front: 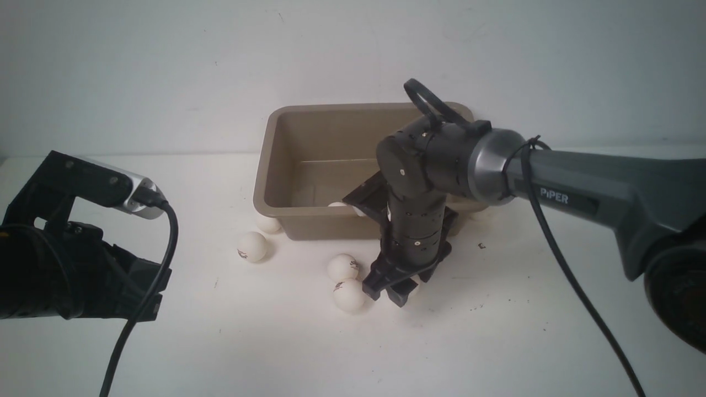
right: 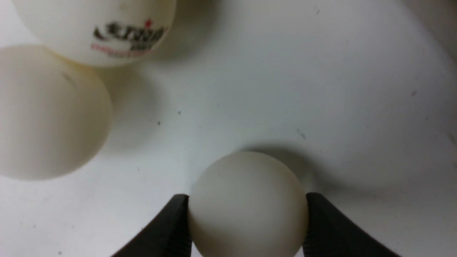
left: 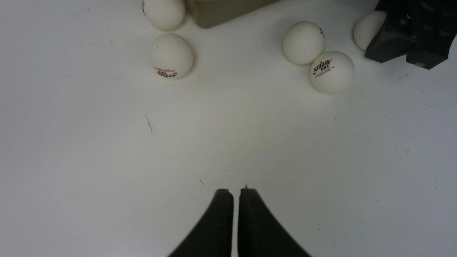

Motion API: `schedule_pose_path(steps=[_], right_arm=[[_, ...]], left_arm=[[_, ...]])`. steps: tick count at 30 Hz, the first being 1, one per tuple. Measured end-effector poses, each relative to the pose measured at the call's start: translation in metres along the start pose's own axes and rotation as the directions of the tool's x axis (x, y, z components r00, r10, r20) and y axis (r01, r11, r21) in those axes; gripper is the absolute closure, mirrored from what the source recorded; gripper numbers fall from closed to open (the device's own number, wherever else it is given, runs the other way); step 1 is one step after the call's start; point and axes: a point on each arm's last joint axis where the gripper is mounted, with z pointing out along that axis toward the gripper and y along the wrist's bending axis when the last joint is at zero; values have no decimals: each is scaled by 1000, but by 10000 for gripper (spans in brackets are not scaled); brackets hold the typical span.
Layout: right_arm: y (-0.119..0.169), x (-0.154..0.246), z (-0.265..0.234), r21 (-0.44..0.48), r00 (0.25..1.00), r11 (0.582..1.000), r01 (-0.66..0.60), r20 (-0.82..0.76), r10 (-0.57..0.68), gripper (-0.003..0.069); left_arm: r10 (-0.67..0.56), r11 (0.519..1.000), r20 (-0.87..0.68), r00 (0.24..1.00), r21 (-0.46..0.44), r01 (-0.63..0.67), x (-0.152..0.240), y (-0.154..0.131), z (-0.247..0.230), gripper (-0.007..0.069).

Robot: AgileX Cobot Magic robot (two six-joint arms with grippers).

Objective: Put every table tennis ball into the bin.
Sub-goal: Use the right arm to clamp the table tennis ball closest to it

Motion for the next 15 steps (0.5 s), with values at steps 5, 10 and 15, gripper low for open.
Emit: schedule_pose_path(steps=[5,10,15], right_arm=[[7,3,-27,-5,999,1000,27,27,-27,298],[9,5,-87,18,981,999,27,193,-30,298],[-8,3,-114,131,940,991,10,336,-54,298]], left_arm=[[0,1000,1,1000,-1,0,0,0,0,616],[0,1000,2,1000,-2,0,0,0,0,616],[0,1000,2,1000,-2,0,0,0,0,616]])
